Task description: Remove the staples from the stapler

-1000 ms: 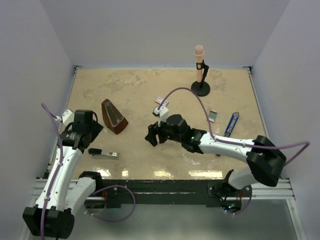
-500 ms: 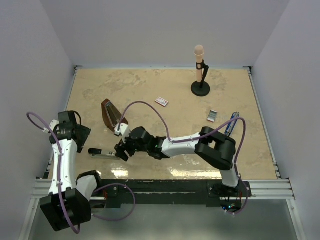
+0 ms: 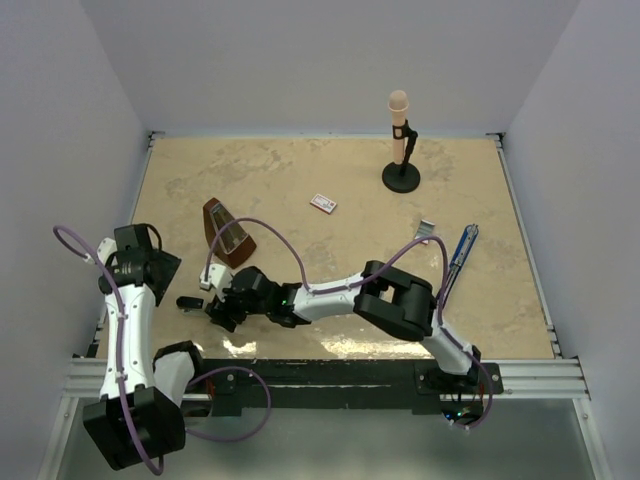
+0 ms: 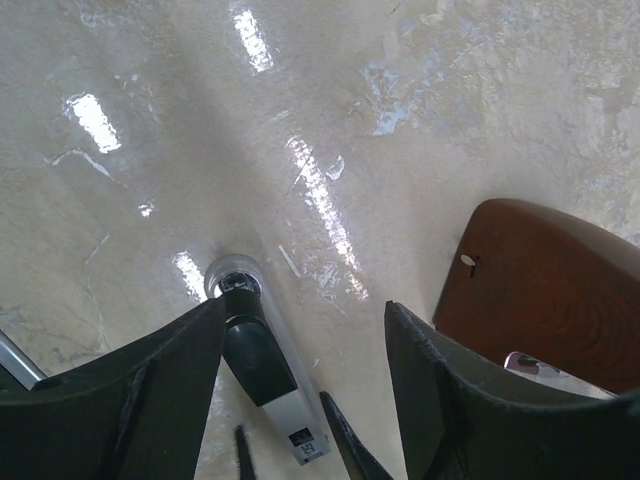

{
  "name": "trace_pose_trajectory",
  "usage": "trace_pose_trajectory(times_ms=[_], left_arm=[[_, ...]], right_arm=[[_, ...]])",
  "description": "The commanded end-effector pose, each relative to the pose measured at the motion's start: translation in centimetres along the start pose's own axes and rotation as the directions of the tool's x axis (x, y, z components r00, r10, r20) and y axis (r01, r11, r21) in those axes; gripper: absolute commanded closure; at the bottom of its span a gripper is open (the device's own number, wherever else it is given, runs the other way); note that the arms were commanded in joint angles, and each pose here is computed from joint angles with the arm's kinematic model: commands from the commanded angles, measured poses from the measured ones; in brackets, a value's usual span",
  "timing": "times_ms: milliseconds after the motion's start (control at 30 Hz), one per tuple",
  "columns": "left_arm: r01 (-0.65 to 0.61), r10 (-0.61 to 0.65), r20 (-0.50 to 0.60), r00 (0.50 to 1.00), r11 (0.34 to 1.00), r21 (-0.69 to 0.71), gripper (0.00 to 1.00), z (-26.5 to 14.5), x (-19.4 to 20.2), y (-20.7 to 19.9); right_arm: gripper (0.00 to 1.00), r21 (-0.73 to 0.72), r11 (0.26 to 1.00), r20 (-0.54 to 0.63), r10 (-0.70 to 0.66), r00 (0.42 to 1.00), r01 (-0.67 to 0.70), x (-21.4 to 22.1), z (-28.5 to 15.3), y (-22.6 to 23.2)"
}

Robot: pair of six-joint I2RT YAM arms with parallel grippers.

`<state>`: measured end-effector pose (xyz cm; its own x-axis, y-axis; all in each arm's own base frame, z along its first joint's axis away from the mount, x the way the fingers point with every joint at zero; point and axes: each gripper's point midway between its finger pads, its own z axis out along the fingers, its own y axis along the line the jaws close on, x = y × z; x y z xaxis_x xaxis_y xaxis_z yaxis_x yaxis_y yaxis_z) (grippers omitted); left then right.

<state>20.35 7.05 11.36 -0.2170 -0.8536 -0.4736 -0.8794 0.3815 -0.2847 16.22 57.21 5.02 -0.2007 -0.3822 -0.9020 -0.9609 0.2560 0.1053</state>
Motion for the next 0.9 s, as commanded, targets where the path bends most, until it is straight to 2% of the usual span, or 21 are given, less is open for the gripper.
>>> trace_pose_trajectory(times_ms=[0, 100, 133, 200, 233, 333, 400, 533, 567, 767, 867], left_arm=[[-0.034, 0.034, 0.006, 0.999, 0.999, 0.025, 0.32, 0.1, -0.1, -0.2], [-0.066, 0.066, 0.006, 0.998, 0.995, 0.075, 0.35, -0.3, -0.4, -1.2], [-0.081, 0.084, -0.014, 0.996, 0.989, 0.125, 0.38, -0.7, 0.0, -2.0], [-0.131, 0.137, -0.013, 0.991, 0.969, 0.208, 0.39, -1.2, 0.1, -3.3], [-0.144, 0.16, -0.04, 0.986, 0.953, 0.266, 0.39, -1.7, 0.7, -4.1], [-0.184, 0.22, -0.055, 0.974, 0.909, 0.373, 0.39, -2.9, 1.5, -5.5], [-0.219, 0.26, -0.039, 0.965, 0.876, 0.431, 0.39, -3.7, 1.8, -6.1], [-0.253, 0.333, -0.049, 0.942, 0.796, 0.551, 0.39, -4.9, 3.3, -7.3], [-0.256, 0.341, -0.049, 0.939, 0.784, 0.566, 0.4, -5.0, 3.6, -7.4], [-0.229, 0.41, -0.104, 0.906, 0.682, 0.694, 0.41, -5.0, 6.9, -8.0], [-0.21, 0.448, -0.108, 0.887, 0.6, 0.772, 0.42, -6.0, 8.3, -8.8]], right_arm=[[0.46, 0.072, 0.997, 0.054, -0.03, 0.998, 0.026, -2.6, 0.4, -0.8], [0.62, 0.099, 0.995, 0.046, -0.032, 0.998, 0.028, -2.0, -0.1, -1.2], [0.7, 0.1, 0.995, 0.072, -0.033, 0.997, 0.026, -3.0, -0.7, -1.1], [0.8, 0.118, 0.993, 0.061, -0.029, 0.998, 0.022, -2.1, -1.6, -1.4], [0.87, 0.122, 0.992, 0.086, -0.028, 0.996, 0.017, -3.3, -2.5, -1.3], [0.96, 0.144, 0.99, 0.086, -0.019, 0.996, 0.006, -2.6, -4.3, -1.6], [1.0, 0.158, 0.987, 0.085, -0.003, 0.996, -0.01, -2.2, -6.0, -1.7], [1.0, 0.223, 0.973, 0.099, 0.031, 0.995, -0.053, -1.1, -8.9, -2.7], [1.0, 0.23, 0.97, 0.075, 0.066, 0.995, -0.082, 0.7, -9.6, -2.7], [1.0, 0.302, 0.924, 0.166, 0.192, 0.967, -0.235, 0.5, -14.2, -3.7], [1.0, 0.308, 0.901, 0.229, 0.242, 0.943, -0.306, -0.7, -16.5, -3.9]])
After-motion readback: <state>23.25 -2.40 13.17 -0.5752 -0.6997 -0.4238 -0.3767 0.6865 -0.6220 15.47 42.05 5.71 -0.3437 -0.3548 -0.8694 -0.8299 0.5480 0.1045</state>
